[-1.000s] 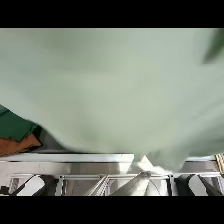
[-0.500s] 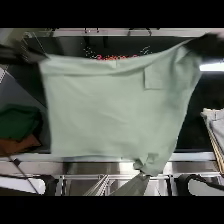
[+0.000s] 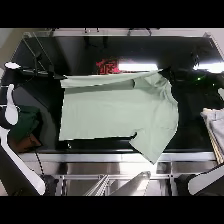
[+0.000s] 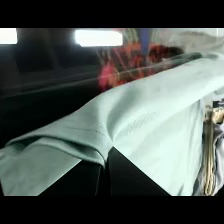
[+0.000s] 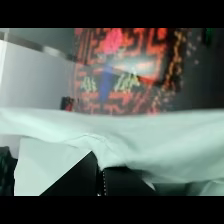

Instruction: Fold the shirts.

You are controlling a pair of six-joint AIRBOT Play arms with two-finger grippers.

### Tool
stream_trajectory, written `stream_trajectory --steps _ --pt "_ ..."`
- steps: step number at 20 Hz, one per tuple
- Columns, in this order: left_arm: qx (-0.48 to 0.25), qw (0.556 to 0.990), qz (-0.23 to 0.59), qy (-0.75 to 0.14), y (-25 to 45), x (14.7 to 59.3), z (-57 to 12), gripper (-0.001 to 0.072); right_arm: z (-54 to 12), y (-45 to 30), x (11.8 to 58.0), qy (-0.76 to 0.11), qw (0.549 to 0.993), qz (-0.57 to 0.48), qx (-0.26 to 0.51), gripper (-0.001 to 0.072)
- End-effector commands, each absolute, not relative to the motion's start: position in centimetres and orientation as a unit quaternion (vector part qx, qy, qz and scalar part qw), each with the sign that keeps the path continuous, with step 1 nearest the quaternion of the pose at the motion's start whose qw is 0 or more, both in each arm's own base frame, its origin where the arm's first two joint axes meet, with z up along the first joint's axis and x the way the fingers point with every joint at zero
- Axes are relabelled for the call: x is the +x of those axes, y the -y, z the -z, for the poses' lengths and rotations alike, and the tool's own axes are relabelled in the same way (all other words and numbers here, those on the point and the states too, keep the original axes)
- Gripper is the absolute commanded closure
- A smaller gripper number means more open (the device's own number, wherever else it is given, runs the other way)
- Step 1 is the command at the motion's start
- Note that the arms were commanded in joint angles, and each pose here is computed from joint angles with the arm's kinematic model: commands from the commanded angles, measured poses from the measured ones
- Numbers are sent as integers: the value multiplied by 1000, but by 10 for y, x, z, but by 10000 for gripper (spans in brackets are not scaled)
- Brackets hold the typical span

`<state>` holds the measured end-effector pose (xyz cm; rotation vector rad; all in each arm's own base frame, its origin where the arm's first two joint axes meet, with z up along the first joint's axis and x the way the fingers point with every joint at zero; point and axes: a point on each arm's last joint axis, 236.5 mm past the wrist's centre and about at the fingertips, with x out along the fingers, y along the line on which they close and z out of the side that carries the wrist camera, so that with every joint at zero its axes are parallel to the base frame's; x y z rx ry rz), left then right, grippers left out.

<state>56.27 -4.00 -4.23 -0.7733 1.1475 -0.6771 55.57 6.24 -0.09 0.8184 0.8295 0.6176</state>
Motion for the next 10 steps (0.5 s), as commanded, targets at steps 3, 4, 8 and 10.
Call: stream_trajectory --steps 3,4,8,10 --pt "-345 706 306 -538 40 555 69 686 28 -47 525 -435 751 -316 384 696" --pt "-332 699 305 -555 38 547 75 686 31 -46 516 -449 744 -321 377 696" --pt "-284 664 318 -614 46 514 90 686 54 -47 485 -512 721 -331 331 695" --pt "-271 657 314 -630 43 507 95 694 61 -48 481 -524 718 -328 320 694"
